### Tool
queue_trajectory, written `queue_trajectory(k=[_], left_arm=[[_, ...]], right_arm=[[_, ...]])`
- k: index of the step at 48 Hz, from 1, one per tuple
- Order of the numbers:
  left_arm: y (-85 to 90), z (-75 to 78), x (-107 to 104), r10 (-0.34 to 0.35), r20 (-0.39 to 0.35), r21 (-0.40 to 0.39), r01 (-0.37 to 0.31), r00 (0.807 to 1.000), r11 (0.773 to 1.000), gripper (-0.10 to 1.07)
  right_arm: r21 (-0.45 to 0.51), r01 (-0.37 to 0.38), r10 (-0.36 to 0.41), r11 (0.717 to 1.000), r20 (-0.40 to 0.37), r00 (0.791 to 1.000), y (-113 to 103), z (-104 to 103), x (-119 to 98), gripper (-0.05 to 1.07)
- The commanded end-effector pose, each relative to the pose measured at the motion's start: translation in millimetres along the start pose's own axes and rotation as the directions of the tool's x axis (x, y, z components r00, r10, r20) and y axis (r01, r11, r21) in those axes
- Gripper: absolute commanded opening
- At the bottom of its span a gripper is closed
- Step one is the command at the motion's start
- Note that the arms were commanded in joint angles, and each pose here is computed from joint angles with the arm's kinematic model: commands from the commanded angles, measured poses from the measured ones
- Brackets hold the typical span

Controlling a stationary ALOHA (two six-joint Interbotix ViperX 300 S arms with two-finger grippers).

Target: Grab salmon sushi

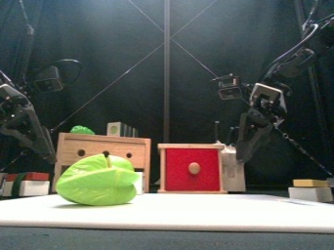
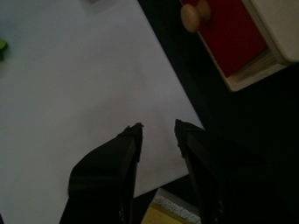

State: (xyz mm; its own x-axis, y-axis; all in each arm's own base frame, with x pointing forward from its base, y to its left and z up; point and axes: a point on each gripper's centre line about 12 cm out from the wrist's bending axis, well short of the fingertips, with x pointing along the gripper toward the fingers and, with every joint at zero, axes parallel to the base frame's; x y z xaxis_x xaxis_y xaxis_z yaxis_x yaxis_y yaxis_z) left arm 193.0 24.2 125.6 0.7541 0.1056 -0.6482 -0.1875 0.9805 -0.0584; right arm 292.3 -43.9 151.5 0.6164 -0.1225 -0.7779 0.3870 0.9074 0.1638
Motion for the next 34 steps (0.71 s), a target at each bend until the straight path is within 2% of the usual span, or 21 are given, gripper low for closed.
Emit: queue_trajectory(k=[1, 6, 13, 16, 26, 34], left_arm=[[-6.8, 7.6, 0, -0.027, 0.007, 0.016, 0.027, 1.0, 1.0, 0.86], [-15.4, 7.8, -1, -0.062, -0.017, 0.042, 0.062, 0.998, 0.997, 0.86], [-19.8, 4.4, -1, -0.082, -0.099, 0.086, 0.091, 0.992, 0.992, 0.86], [-20.5, 2.9, -2, -0.084, -0.138, 0.118, 0.101, 0.987, 0.988, 0.86], [-21.8, 10.7, -3, -0.076, -0.188, 0.217, 0.117, 0.979, 0.969, 0.86], [-21.7, 15.2, -4, -0.066, -0.226, 0.246, 0.123, 0.972, 0.962, 0.87]], right_arm=[[-0.004, -0.015, 0.015, 1.0, 0.034, 0.999, 5, 10, -5, 0.75], [-0.005, -0.016, 0.016, 1.0, 0.035, 0.999, 5, 10, -5, 0.75], [-0.005, -0.016, 0.017, 1.0, 0.037, 0.999, 5, 11, -4, 0.75], [-0.004, -0.017, 0.017, 1.0, 0.038, 0.999, 6, 12, -5, 0.75], [-0.004, -0.018, 0.018, 1.0, 0.041, 0.999, 6, 14, -4, 0.75], [-0.007, -0.017, 0.018, 1.0, 0.04, 0.999, 7, 15, -3, 0.75]])
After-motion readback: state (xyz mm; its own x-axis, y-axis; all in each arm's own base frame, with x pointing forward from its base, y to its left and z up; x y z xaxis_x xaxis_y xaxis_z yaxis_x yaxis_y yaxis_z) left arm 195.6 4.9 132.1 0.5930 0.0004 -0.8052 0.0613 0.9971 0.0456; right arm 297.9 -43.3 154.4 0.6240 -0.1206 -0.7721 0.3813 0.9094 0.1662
